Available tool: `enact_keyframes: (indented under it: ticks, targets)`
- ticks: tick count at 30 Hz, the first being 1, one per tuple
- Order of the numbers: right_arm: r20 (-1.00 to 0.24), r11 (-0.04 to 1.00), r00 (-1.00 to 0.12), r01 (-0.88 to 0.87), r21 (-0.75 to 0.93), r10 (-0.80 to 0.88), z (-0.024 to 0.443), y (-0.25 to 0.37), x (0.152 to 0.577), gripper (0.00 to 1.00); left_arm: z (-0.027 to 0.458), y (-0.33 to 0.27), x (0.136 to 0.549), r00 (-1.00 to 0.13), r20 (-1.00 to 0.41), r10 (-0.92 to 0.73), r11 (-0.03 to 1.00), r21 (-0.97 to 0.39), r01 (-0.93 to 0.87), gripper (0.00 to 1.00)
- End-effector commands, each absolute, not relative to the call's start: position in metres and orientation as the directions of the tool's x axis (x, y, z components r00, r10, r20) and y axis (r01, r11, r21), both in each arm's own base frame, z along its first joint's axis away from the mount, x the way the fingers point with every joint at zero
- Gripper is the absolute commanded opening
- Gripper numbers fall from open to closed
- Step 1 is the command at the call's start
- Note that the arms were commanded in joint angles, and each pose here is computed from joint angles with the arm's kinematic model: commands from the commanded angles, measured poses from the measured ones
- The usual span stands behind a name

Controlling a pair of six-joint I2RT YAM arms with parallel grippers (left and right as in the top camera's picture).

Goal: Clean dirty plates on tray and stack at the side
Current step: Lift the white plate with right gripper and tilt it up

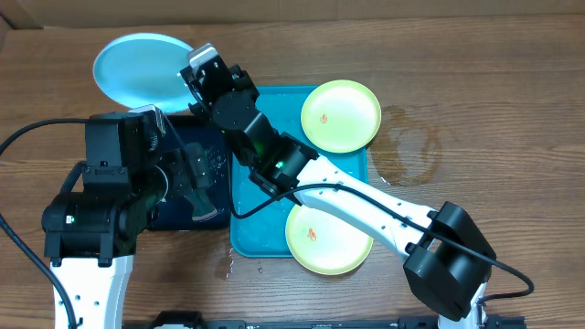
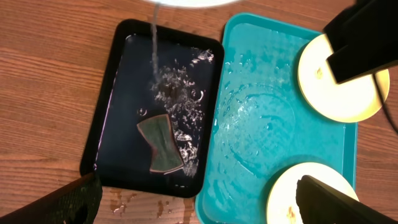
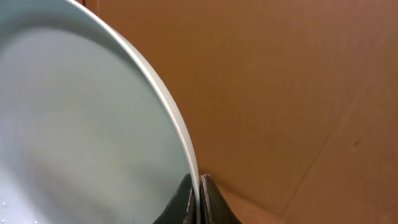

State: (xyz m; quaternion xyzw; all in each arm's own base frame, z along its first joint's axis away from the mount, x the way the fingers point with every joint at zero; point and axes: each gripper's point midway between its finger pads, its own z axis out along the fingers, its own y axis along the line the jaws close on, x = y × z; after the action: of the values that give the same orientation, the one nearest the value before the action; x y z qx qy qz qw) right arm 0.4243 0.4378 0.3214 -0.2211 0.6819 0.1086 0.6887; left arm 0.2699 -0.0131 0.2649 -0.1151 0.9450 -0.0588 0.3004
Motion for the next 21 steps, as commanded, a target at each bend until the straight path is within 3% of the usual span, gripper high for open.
enact_keyframes:
  ticks: [1,21]
  targets:
    - [-0.983,0.884,0.121,-0.434,-0.176,-0.136,0.349,0.437,0.423,0.04,0.269,-0.011,0.272,-0.787,-0.568,-0.240,0.970,-0.166,-0.176,1.00]
    - [-0.977,0.895,0.195,-0.417,-0.157,-0.081,0.373,0.434,0.423,0.04,0.269,-0.011,0.272,-0.787,-0.568,-0.240,0.970,-0.166,-0.176,1.00]
